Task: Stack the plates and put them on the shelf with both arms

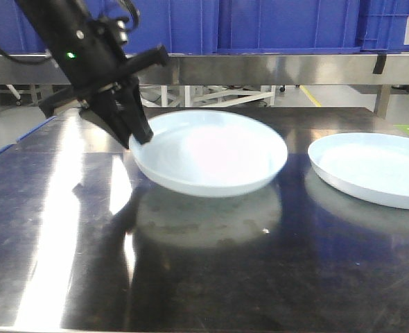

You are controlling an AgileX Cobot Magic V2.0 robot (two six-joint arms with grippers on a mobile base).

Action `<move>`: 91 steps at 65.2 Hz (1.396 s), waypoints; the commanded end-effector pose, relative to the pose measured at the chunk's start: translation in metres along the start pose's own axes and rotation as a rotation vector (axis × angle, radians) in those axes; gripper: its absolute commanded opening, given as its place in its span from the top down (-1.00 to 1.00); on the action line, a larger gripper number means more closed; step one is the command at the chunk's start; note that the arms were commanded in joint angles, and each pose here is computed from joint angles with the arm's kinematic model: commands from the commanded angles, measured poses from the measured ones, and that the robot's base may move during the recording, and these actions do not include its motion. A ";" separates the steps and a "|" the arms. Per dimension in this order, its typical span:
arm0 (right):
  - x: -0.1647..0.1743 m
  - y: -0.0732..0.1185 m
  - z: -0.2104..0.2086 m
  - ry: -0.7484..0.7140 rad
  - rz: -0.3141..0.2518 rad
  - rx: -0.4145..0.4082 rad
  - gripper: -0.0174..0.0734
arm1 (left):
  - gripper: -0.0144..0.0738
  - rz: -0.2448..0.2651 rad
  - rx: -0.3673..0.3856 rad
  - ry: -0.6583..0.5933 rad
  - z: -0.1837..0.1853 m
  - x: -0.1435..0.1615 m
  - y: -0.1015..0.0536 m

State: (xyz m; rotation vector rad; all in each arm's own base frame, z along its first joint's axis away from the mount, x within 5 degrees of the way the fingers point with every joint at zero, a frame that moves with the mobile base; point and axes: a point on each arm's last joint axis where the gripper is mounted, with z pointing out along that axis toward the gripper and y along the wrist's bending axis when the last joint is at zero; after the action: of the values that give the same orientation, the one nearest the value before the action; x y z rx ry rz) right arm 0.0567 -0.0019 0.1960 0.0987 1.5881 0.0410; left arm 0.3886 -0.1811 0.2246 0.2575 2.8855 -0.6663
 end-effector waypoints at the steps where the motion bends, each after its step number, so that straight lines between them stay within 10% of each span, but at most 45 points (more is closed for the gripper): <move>1: -0.009 0.000 -0.002 -0.108 -0.012 -0.003 0.50 | 0.41 0.005 0.051 -0.098 -0.028 -0.005 -0.020; 17: -0.009 0.000 -0.002 -0.108 -0.012 -0.003 0.50 | -0.09 0.046 0.005 -0.126 -0.041 -0.002 -0.020; 49: -0.009 0.000 -0.002 -0.108 -0.012 -0.003 0.50 | 0.48 0.293 -0.159 -0.501 -0.096 0.063 -0.030; 73: -0.009 0.000 -0.002 -0.108 -0.012 -0.003 0.50 | 0.49 0.467 -0.250 -0.788 -0.119 0.150 0.004; 91: -0.009 0.000 -0.002 -0.108 -0.012 -0.003 0.50 | 0.49 0.377 -0.335 -0.944 -0.149 0.220 0.044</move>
State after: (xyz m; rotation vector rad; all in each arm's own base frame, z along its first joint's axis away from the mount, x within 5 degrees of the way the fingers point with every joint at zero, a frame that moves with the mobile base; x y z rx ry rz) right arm 0.0567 -0.0019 0.1960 0.0987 1.5881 0.0410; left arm 0.1778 -0.0581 0.2757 0.3916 2.0805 -0.1450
